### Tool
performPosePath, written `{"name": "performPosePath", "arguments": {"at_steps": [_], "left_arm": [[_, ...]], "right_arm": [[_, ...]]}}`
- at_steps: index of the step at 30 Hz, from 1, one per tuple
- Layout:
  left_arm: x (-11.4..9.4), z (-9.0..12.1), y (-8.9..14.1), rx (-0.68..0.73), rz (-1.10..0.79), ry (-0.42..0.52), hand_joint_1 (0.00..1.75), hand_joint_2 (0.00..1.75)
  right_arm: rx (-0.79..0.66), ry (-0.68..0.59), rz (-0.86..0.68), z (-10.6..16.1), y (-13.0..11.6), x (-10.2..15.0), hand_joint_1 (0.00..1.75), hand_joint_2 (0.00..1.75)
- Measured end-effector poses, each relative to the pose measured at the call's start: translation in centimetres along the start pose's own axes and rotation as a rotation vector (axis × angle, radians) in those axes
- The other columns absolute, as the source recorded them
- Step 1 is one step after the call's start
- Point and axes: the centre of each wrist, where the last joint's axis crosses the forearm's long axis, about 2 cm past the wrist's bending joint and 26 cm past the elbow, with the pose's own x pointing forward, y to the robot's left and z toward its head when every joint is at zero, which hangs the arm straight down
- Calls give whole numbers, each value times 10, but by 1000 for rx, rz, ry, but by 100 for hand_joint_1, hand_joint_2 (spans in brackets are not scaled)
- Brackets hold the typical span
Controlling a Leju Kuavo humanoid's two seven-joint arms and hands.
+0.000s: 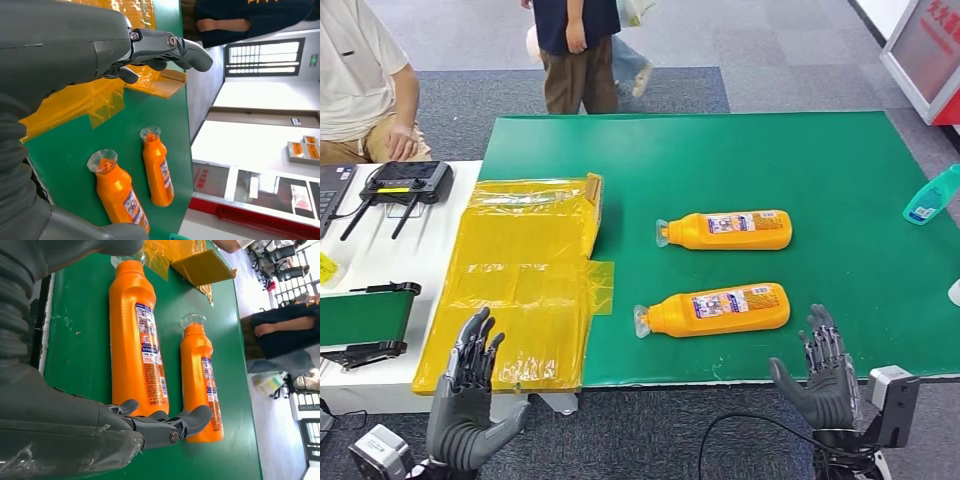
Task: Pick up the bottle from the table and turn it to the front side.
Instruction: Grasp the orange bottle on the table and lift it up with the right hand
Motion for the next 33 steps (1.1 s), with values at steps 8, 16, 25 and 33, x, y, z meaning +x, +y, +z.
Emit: {"name": "performPosePath", "arguments": {"at_steps": [8, 16, 25, 33], "left_arm": [[-1, 5, 4, -5, 20, 16, 0, 175], [-2, 5, 9, -59, 35, 28, 0, 175], [-6, -5, 10, -112, 62, 26, 0, 175], [-11, -14, 11, -142, 76, 25, 0, 175]], "right_arm": [[70, 135, 359, -5, -16, 2, 0, 175], [264, 294, 892, -19, -45, 8, 0, 175], [476, 263, 1352, -61, -53, -2, 0, 175], [654, 241, 1487, -99, -50, -23, 0, 175]]}}
